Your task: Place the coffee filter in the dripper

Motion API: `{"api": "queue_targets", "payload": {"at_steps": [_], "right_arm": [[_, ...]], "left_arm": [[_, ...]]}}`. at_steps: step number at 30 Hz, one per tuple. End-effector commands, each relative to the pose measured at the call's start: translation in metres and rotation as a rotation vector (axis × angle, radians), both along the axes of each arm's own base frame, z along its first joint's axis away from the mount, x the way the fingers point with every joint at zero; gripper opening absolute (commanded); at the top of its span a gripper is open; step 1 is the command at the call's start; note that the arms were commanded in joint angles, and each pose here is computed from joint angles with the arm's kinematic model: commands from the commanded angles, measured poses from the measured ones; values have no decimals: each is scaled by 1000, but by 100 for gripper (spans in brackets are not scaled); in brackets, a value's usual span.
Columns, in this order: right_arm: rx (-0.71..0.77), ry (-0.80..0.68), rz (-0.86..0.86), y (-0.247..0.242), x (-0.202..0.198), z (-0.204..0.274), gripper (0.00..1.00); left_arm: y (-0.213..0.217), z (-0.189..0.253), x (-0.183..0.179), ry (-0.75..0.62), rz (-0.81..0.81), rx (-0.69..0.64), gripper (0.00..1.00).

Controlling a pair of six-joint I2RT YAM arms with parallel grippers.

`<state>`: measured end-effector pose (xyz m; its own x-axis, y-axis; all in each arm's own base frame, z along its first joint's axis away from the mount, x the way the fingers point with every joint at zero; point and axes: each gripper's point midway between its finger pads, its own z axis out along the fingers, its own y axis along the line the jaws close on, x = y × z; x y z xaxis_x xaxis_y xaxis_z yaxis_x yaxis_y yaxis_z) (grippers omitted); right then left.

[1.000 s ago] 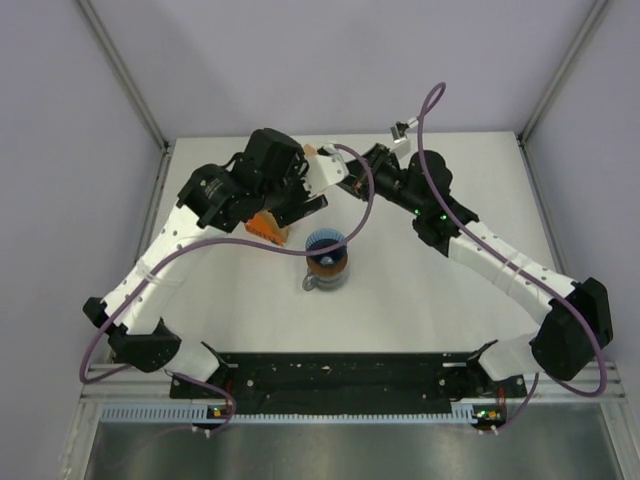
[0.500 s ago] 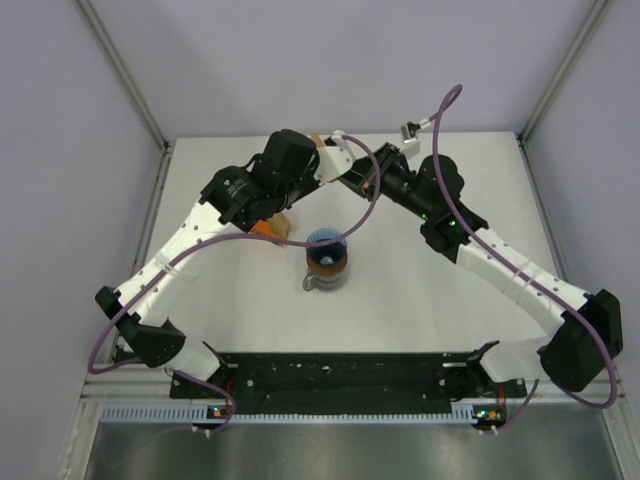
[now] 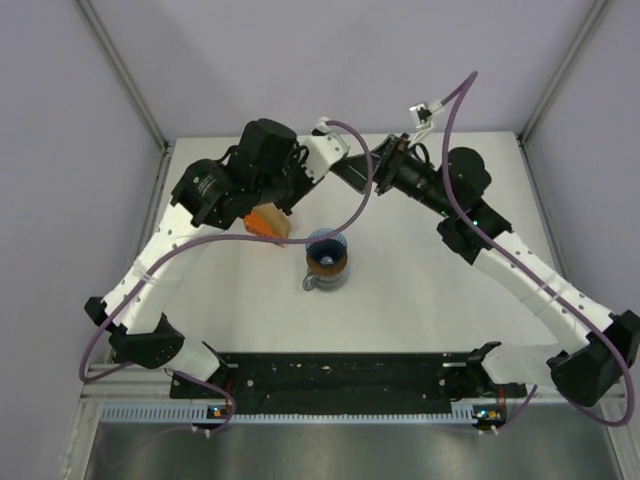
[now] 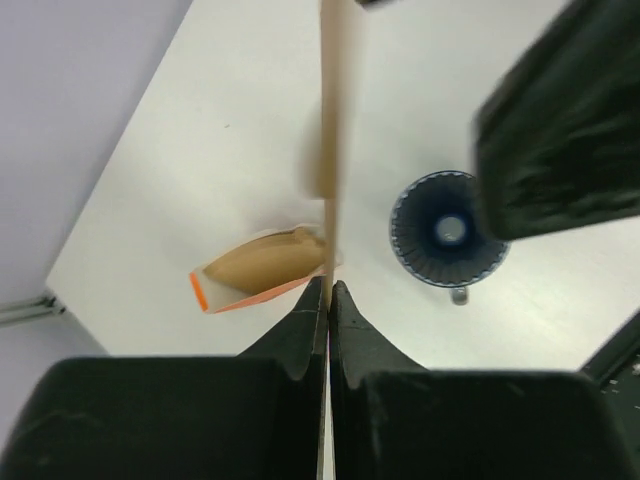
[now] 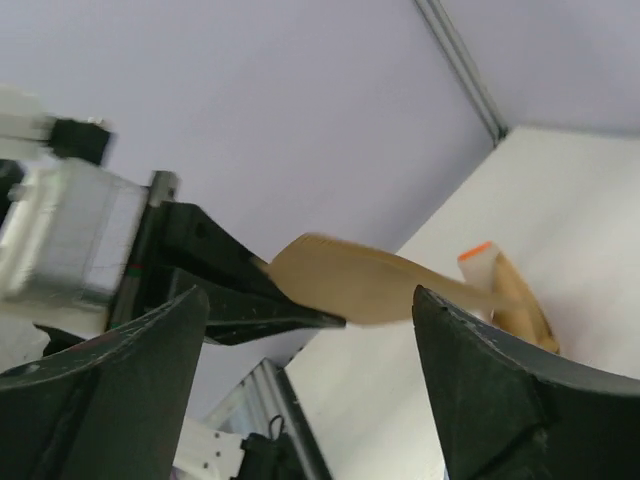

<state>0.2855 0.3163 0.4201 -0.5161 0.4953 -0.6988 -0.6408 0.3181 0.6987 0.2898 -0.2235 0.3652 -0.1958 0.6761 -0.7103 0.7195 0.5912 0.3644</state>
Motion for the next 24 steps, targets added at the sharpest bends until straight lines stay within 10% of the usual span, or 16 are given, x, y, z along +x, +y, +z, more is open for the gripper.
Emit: {"api": "queue_targets", "payload": {"at_steps": [1, 7, 17, 24], "right_arm": [[-149, -517, 49, -28, -47, 77, 88], [-254, -762, 403, -23, -97, 48, 91], [-260, -721, 521, -6, -88, 33, 87], [-211, -766, 674, 10, -112, 36, 28]], "left_arm": [[-9, 31, -51, 109, -130, -204, 0], [-13, 50, -88, 175, -279, -301, 0], [-16, 53, -109, 222, -355, -331, 0], [-20, 55, -111, 236, -378, -346, 0]]}}
